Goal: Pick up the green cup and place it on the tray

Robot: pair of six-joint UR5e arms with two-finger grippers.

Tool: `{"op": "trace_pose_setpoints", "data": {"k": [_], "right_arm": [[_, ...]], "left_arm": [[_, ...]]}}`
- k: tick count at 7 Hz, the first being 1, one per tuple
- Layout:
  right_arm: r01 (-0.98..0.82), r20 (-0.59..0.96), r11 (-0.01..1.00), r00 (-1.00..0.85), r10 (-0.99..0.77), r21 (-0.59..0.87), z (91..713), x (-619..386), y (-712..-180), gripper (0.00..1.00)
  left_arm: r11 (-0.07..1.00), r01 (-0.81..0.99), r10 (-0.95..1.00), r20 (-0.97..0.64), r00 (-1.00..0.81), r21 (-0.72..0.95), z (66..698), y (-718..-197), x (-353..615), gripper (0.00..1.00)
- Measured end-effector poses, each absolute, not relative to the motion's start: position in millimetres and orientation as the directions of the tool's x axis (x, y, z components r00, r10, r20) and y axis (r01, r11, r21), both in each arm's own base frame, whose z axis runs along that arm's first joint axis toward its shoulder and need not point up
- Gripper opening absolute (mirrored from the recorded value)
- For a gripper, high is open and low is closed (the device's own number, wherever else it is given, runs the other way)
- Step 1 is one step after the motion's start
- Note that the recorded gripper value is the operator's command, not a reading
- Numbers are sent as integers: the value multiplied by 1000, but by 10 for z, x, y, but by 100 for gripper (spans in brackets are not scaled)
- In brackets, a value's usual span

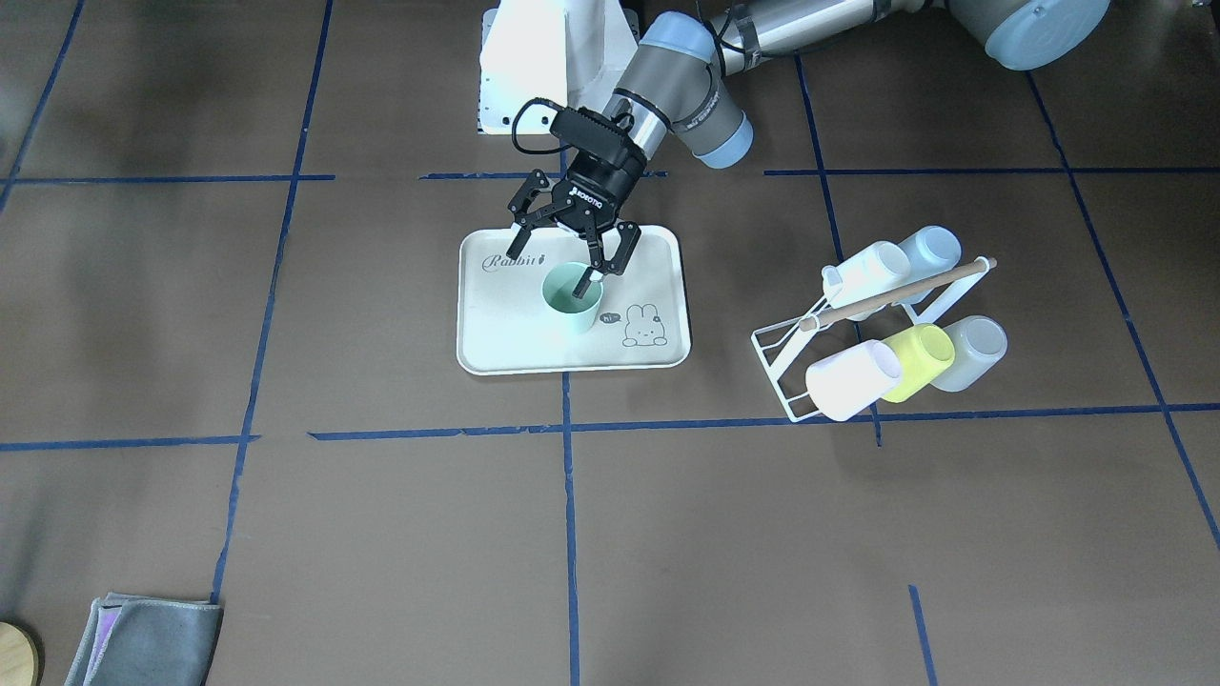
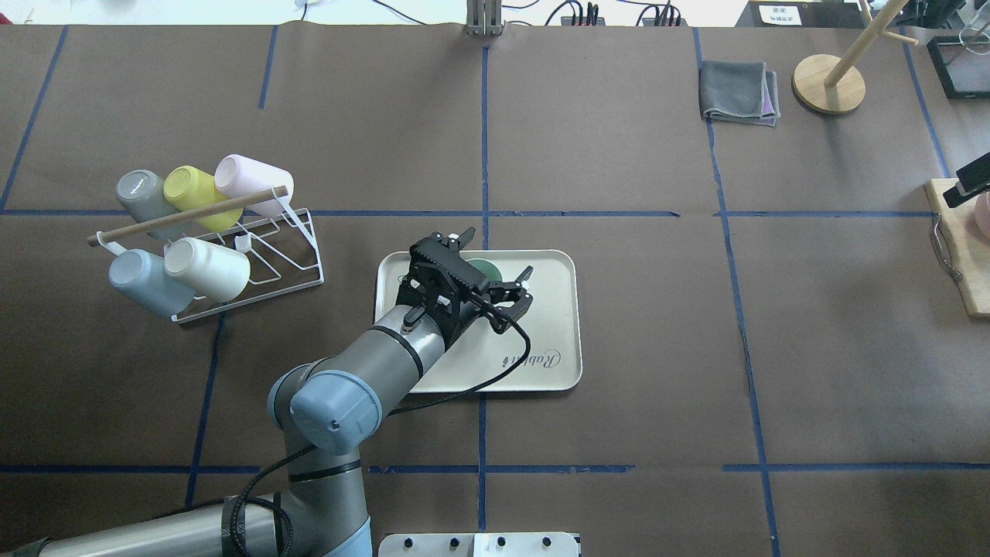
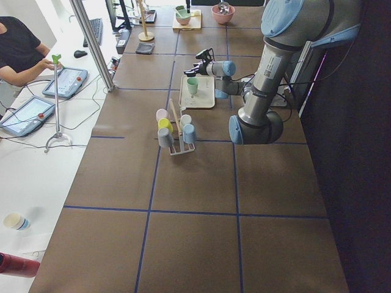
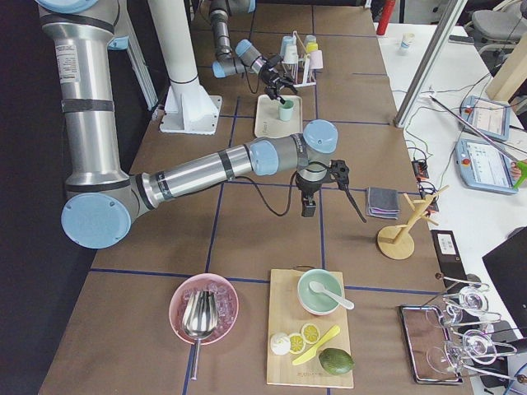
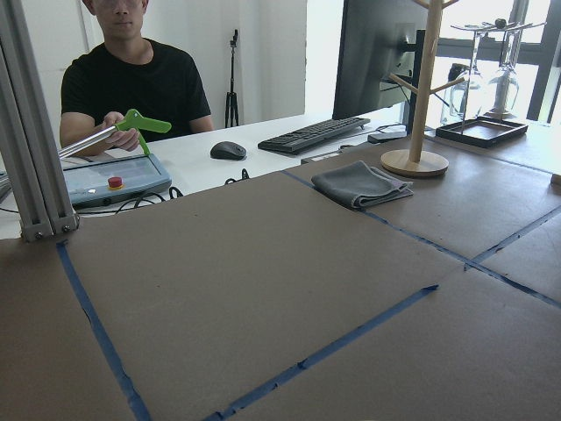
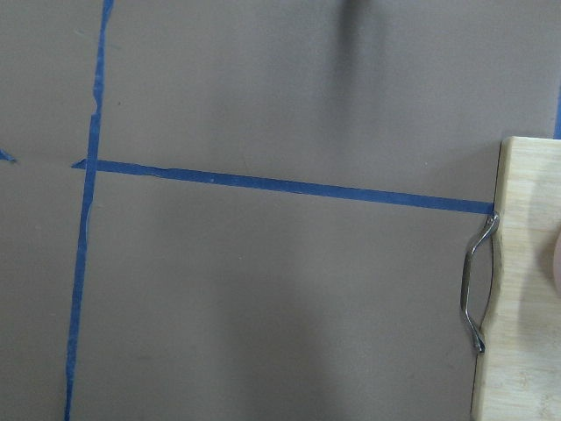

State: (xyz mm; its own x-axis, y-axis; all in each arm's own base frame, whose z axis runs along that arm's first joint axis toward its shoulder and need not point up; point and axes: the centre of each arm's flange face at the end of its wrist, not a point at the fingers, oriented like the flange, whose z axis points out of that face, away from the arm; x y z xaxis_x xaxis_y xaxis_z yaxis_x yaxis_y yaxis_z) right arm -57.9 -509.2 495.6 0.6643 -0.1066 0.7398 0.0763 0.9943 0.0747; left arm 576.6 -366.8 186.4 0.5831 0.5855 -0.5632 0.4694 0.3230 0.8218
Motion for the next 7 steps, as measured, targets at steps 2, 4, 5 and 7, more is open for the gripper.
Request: {"op": "trace_pose_setpoints", "data": {"k": [2, 4, 5, 7], "right_arm": [[67, 741, 995, 664, -105, 80, 4932, -531, -5105, 100], [59, 741, 994, 663, -105, 89, 4886, -491, -5136, 100], [54, 741, 994, 663, -106, 95, 4859, -469, -5166, 100], [45, 741, 994, 664, -101, 95, 4874, -407, -5183, 100]], "left_arm": [[333, 436, 582, -546, 602, 836, 1597, -4004, 5337, 100], [376, 362, 561, -520, 644, 853, 1521, -4502, 4863, 100], [425, 326, 550, -527, 648, 844, 1491, -4794, 4521, 100], [596, 237, 522, -594, 612, 767, 1731, -5450, 3522, 100]]}}
